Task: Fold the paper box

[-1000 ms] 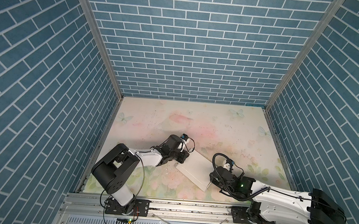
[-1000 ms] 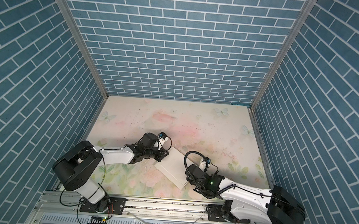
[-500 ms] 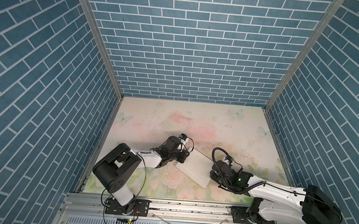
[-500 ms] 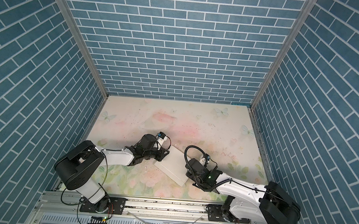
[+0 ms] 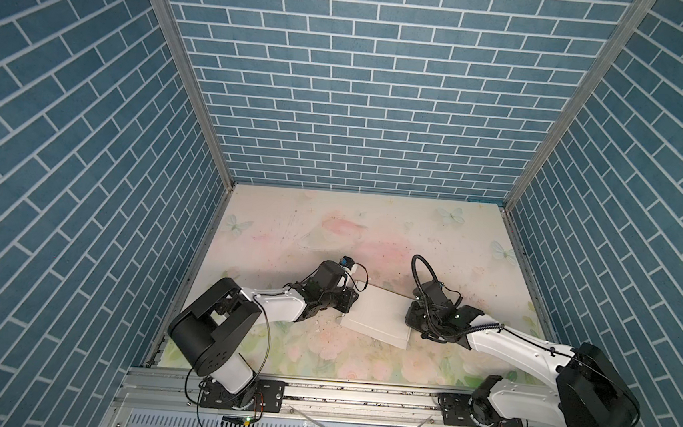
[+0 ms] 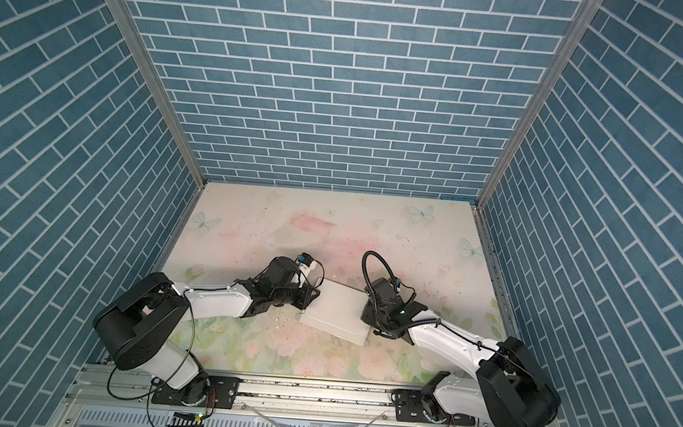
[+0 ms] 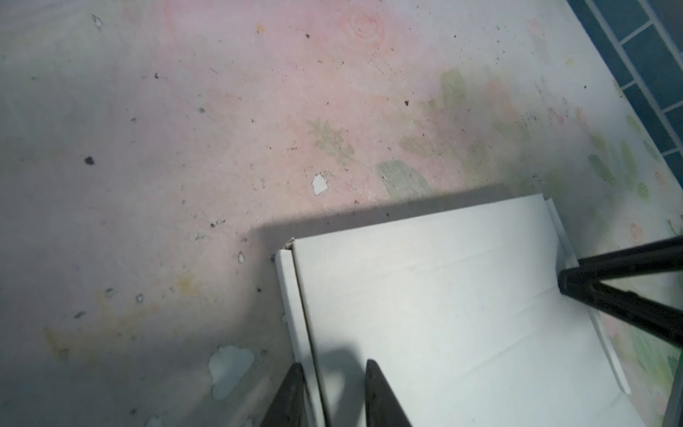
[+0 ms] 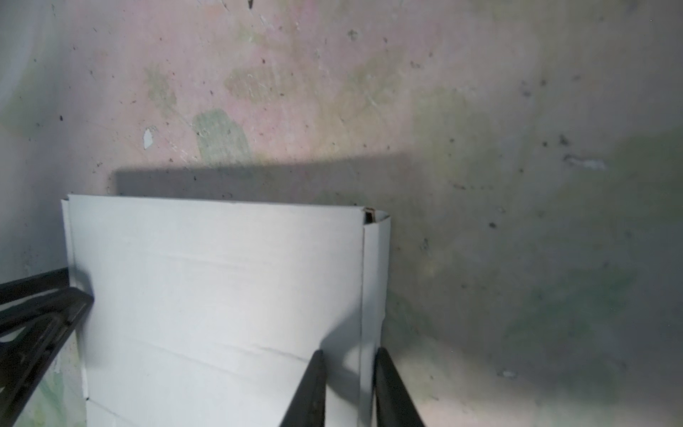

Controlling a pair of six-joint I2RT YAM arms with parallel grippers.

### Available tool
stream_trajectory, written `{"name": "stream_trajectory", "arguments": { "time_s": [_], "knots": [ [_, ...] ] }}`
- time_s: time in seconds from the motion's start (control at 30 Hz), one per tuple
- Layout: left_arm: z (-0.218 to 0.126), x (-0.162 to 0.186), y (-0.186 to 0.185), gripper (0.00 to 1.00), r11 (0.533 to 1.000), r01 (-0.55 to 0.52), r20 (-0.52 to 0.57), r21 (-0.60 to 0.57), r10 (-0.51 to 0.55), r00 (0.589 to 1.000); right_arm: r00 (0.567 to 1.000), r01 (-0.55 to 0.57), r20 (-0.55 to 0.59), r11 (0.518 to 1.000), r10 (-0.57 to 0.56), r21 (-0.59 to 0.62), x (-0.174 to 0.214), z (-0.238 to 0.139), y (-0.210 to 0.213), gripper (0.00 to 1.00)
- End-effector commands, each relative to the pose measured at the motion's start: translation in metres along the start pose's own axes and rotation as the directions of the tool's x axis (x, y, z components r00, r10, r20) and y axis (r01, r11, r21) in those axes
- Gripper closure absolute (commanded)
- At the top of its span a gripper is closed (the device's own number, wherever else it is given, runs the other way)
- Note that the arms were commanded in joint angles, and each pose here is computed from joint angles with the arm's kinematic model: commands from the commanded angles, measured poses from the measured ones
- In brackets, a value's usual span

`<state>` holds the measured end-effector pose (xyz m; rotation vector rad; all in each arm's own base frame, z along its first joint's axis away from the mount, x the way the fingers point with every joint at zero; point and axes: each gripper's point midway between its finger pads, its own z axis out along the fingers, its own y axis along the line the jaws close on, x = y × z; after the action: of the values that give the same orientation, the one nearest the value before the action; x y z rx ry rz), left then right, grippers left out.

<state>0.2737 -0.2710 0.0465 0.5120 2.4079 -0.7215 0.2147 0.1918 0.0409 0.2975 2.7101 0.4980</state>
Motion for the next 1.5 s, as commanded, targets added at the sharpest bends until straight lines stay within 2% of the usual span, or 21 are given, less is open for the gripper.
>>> {"name": "stream_trajectory", "arguments": {
  "time_s": [0.0, 0.13, 0.2, 0.33, 0.5, 0.77, 1.03, 1.47],
  "knots": [
    [-0.013, -0.001, 0.002, 0.69, 0.999, 0.006, -0.040, -0.040, -0.007, 0.999, 0.989, 0.137, -0.065, 0.990, -0.134, 0.032, -0.003, 0.000, -0.001, 0.72],
    [-0.025, -0.004, 0.014, 0.68, 0.996, 0.030, -0.053, -0.082, -0.035, 0.998, 0.978, 0.198, -0.075, 0.979, -0.194, 0.049, -0.014, -0.006, 0.002, 0.62],
    [-0.030, -0.018, 0.012, 0.68, 0.996, 0.038, -0.036, -0.075, -0.041, 0.999, 0.976, 0.214, -0.059, 0.976, -0.212, 0.045, -0.020, -0.013, 0.004, 0.58],
    [-0.032, -0.020, 0.011, 0.69, 0.996, 0.047, -0.067, -0.076, -0.052, 0.996, 0.974, 0.226, -0.041, 0.973, -0.224, 0.047, -0.028, -0.028, 0.003, 0.55],
    [-0.032, -0.012, 0.013, 0.76, 0.994, 0.058, -0.117, -0.092, -0.068, 0.991, 0.973, 0.229, -0.032, 0.972, -0.227, 0.058, -0.031, -0.041, -0.005, 0.54],
    [-0.028, 0.000, 0.012, 0.77, 0.994, 0.077, -0.167, -0.078, -0.089, 0.982, 0.975, 0.223, -0.010, 0.973, -0.223, 0.062, -0.031, -0.053, -0.014, 0.55],
    [-0.017, 0.012, 0.015, 0.76, 0.994, 0.082, -0.201, -0.072, -0.095, 0.975, 0.977, 0.214, -0.021, 0.974, -0.213, 0.066, -0.027, -0.047, -0.019, 0.55],
    [-0.011, 0.026, 0.028, 0.80, 0.990, 0.092, -0.206, -0.105, -0.113, 0.972, 0.980, 0.201, -0.014, 0.979, -0.201, 0.032, -0.027, -0.050, -0.014, 0.52]
  ]
}}
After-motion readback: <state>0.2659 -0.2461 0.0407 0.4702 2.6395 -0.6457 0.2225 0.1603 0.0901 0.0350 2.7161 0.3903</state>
